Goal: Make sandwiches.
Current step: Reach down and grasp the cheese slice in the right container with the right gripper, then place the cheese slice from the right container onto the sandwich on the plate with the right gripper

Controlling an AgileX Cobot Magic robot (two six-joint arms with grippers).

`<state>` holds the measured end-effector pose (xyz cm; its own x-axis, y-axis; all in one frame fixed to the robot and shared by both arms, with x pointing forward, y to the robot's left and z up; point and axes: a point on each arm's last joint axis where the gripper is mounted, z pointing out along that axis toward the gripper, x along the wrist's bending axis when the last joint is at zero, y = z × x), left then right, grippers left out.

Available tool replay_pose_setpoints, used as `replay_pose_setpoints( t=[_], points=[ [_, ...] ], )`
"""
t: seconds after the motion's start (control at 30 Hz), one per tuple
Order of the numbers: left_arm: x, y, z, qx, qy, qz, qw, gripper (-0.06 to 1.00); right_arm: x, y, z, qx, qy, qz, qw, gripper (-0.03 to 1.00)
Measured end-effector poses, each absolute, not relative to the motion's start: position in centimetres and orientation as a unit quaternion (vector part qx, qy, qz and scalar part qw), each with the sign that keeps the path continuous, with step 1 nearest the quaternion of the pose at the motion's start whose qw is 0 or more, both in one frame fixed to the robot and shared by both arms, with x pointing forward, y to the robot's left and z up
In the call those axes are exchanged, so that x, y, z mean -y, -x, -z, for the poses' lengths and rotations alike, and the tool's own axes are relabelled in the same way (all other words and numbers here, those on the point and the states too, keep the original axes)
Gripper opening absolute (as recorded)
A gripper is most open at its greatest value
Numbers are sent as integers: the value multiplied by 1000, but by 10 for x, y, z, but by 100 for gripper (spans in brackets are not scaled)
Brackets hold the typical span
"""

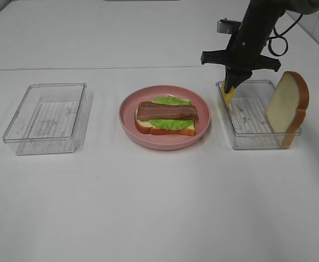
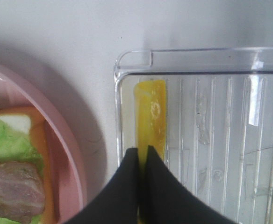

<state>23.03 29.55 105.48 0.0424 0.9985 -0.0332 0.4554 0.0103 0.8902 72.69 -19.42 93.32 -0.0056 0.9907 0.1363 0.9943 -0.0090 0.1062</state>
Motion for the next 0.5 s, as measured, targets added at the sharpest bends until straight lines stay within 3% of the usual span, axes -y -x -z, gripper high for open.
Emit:
replay_pose_setpoints(
  t=[0.27,0.5],
  points=[
    [-296,-230,-1055,-596,-610,-351,387,99,194,-725,-957,700,706,109,3,0],
    [-296,-230,-1055,-596,-610,-351,387,99,191,-706,-1023,690,702,178,2,0]
  ],
)
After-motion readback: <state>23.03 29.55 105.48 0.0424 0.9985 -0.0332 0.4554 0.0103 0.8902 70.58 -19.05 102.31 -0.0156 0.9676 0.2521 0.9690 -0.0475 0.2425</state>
